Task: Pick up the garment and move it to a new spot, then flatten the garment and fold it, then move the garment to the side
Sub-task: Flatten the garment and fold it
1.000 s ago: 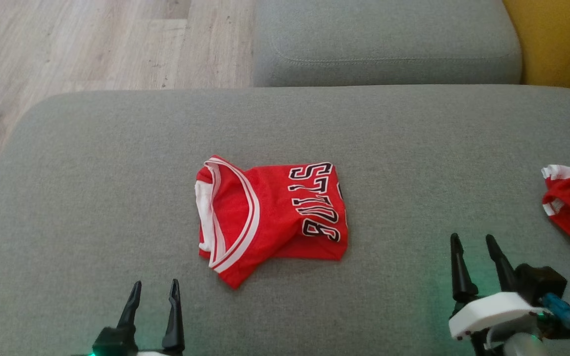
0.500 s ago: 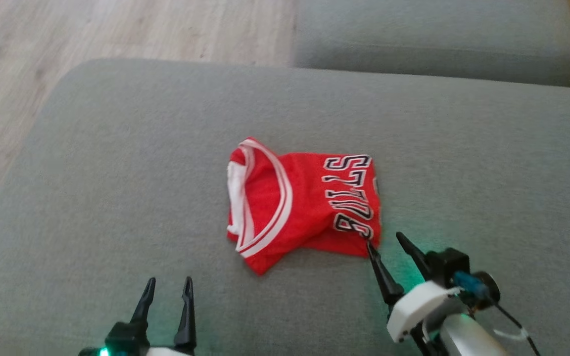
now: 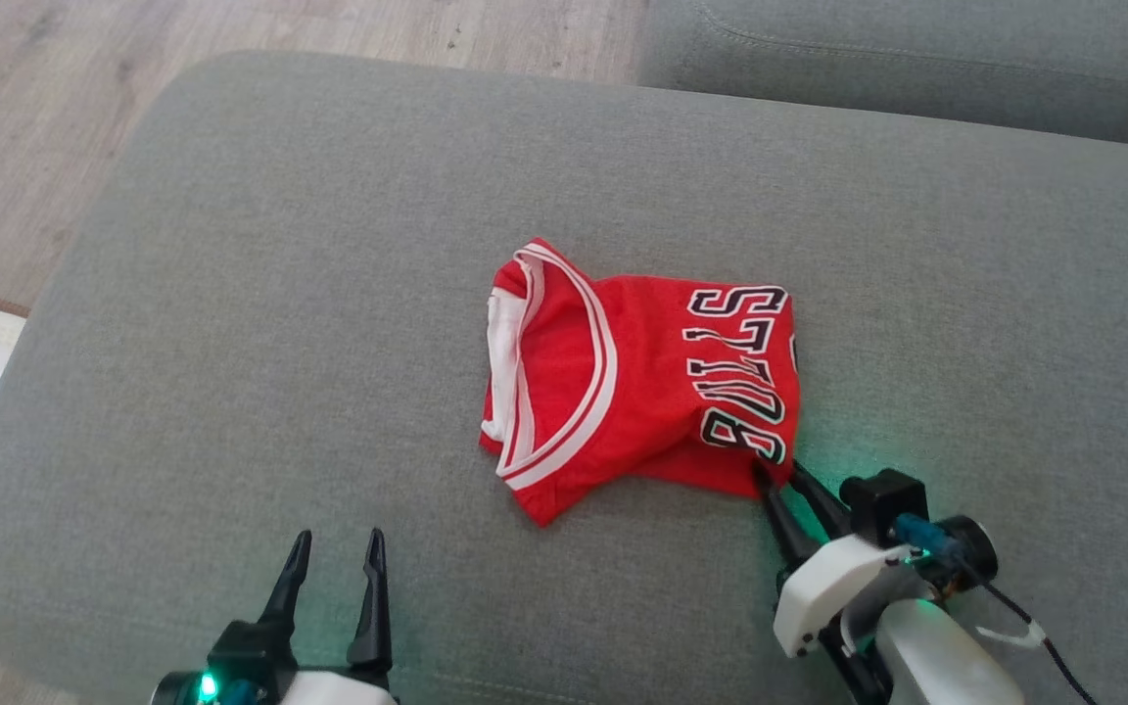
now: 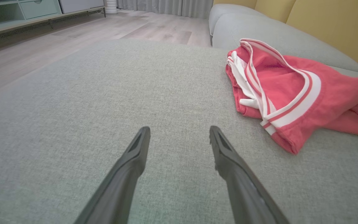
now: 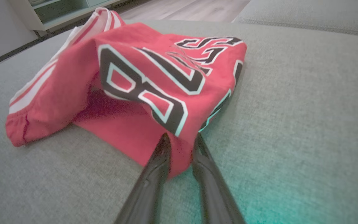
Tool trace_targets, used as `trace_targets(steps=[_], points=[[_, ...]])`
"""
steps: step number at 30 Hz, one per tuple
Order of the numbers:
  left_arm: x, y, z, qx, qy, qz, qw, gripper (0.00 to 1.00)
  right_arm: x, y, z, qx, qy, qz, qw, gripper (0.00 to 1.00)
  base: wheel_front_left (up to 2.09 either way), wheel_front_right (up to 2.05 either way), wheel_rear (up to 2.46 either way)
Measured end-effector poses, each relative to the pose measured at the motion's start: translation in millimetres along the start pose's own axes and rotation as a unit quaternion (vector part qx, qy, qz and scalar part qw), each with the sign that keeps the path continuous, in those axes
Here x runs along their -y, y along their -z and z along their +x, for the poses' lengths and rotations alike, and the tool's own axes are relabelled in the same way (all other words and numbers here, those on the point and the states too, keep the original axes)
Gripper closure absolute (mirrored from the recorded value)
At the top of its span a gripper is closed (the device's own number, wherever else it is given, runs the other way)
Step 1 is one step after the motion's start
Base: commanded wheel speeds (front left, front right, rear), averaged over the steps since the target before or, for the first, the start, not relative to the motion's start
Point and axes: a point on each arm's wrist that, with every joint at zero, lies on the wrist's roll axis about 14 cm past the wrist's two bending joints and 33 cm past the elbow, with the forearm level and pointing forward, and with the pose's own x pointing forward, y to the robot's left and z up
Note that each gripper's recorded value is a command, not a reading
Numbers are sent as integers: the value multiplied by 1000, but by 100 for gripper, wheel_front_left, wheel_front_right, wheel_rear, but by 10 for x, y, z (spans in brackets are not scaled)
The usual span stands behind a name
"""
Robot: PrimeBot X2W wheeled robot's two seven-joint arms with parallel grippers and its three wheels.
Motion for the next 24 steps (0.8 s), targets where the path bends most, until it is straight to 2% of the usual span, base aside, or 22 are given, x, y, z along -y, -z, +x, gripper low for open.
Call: trace_targets(steps=[1,2,3,8,14,15,16,17,18,24], points=[[7,-4,6,0,1,-1,1000,0,10,-12,-1,2,1,0,1000,71,0,0,0],[17,-8,13,1,2,-4,1000,0,20,-41,-1,7,3,-1,1000,95,0,0,0],[31,-18,22,2,5,-4,1000,0,30,-81,-1,14,5,0,1000,100,0,0,0],[98,-142,73,21,17,-2,1000,0,60,-203,-90,43,17,6,999,100,0,0,0],[156,-167,66,26,28,-2,999,0,106,258,-434,-2,48,32,998,100,0,0,0],[174,-168,62,27,32,-3,999,0,132,309,-501,-6,56,31,998,94,0,0,0],[181,-175,66,28,34,-2,999,0,147,308,-518,-5,59,27,998,65,0,0,0],[185,-181,68,29,34,-2,999,0,162,294,-527,-3,62,23,998,15,0,0,0],[191,-189,71,30,36,-1,999,0,179,270,-538,1,65,20,998,0,0,0,0],[239,-242,82,39,45,5,998,0,378,145,-732,36,109,33,993,0,0,0,0]])
